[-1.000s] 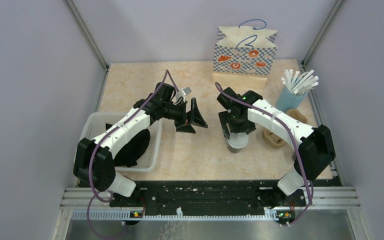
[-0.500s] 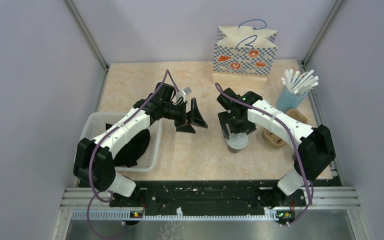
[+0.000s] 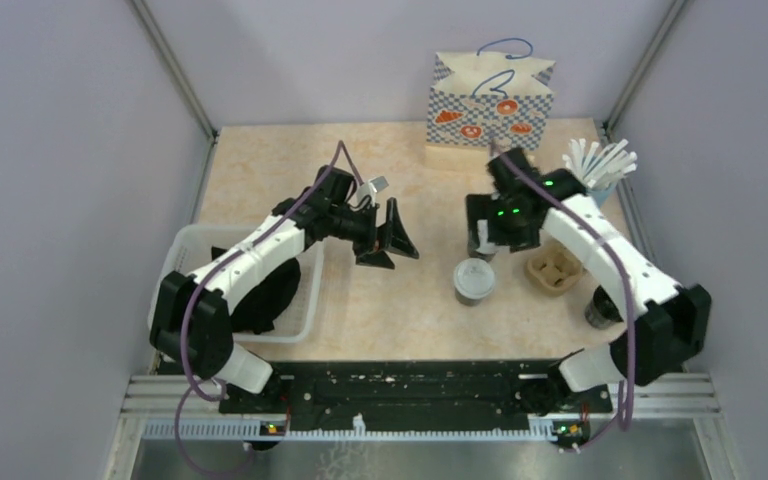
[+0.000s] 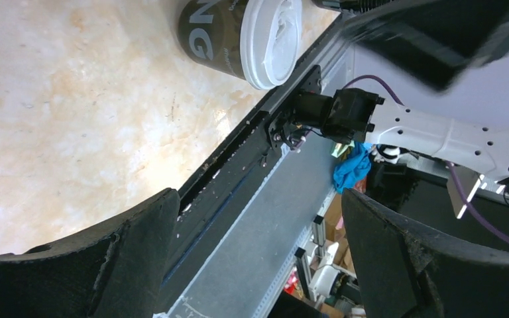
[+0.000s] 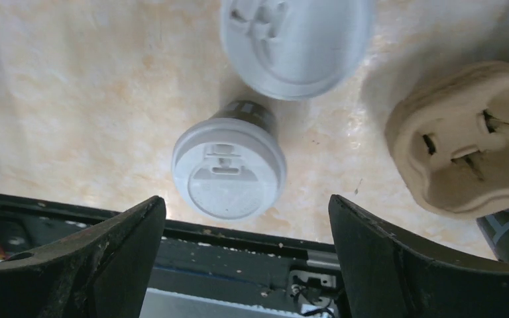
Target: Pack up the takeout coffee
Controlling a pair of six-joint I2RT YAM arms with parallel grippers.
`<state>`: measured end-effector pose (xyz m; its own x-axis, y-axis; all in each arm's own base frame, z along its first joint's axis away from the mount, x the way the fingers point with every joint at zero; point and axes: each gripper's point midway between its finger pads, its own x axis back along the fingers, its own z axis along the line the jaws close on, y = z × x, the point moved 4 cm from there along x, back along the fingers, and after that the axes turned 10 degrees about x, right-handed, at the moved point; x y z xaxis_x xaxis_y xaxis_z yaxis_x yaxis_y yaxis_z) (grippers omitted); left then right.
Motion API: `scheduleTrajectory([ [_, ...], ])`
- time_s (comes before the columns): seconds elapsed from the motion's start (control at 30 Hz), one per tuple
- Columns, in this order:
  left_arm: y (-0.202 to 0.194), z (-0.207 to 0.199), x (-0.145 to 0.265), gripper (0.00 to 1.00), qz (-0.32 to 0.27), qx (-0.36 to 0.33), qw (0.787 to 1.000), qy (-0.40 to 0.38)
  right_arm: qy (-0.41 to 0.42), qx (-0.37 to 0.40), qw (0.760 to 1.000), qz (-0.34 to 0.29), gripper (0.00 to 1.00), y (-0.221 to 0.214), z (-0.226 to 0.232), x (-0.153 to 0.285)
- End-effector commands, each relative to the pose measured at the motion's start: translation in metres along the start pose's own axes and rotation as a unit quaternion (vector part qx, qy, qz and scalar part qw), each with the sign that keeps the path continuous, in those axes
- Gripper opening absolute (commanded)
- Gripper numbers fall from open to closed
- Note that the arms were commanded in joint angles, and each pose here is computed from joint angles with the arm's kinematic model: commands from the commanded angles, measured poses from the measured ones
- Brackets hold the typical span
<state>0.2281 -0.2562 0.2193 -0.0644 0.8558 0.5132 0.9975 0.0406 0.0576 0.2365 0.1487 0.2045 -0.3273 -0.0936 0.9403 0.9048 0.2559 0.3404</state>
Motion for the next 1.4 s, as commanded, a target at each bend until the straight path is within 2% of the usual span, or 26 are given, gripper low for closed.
scheduleTrajectory([
  [0.0, -0.004, -0.012, -0.03, 0.98, 0.04, -0.011, 0.999, -0.022, 0.145, -0.057, 0.985, -0.069, 0.9, -0.006, -0.021, 0.03],
  [0.1, -0.001, -0.028, -0.053, 0.98, 0.056, -0.023, 0.997, -0.037, 0.228, -0.081, 0.965, -0.098, 0.88, -0.017, -0.024, 0.017],
  [0.2, 0.006, -0.035, -0.079, 0.98, 0.074, -0.029, 0.996, -0.032, 0.278, -0.113, 0.946, -0.121, 0.85, -0.023, -0.026, 0.004],
  [0.53, 0.016, -0.012, -0.118, 0.86, 0.093, -0.022, 0.995, -0.002, 0.314, -0.147, 0.932, -0.104, 0.68, -0.048, -0.019, -0.034],
  [0.67, 0.015, -0.004, -0.127, 0.8, 0.112, -0.015, 0.994, 0.001, 0.314, -0.159, 0.931, -0.101, 0.66, -0.052, -0.026, -0.04],
  [0.73, 0.013, -0.004, -0.131, 0.81, 0.122, -0.014, 0.992, -0.013, 0.319, -0.168, 0.927, -0.104, 0.65, -0.054, -0.029, -0.04],
  [0.87, 0.009, 0.0, -0.137, 0.9, 0.137, -0.009, 0.99, -0.032, 0.329, -0.195, 0.919, -0.099, 0.62, -0.058, -0.037, -0.044],
  [0.93, 0.008, 0.006, -0.141, 0.9, 0.14, -0.002, 0.99, -0.028, 0.339, -0.2, 0.914, -0.095, 0.6, -0.059, -0.038, -0.047],
  [1.13, 0.006, 0.024, -0.147, 0.73, 0.14, 0.012, 0.99, -0.005, 0.359, -0.202, 0.907, -0.086, 0.55, -0.06, -0.037, -0.056],
  [1.2, 0.004, 0.032, -0.149, 0.7, 0.142, 0.016, 0.99, 0.003, 0.366, -0.204, 0.905, -0.079, 0.52, -0.06, -0.037, -0.061],
  [1.27, 0.002, 0.04, -0.151, 0.63, 0.142, 0.021, 0.99, 0.012, 0.367, -0.21, 0.903, -0.075, 0.48, -0.061, -0.037, -0.065],
  [1.37, 0.0, 0.051, -0.151, 0.6, 0.137, 0.024, 0.99, 0.027, 0.366, -0.223, 0.901, -0.073, 0.45, -0.062, -0.037, -0.072],
])
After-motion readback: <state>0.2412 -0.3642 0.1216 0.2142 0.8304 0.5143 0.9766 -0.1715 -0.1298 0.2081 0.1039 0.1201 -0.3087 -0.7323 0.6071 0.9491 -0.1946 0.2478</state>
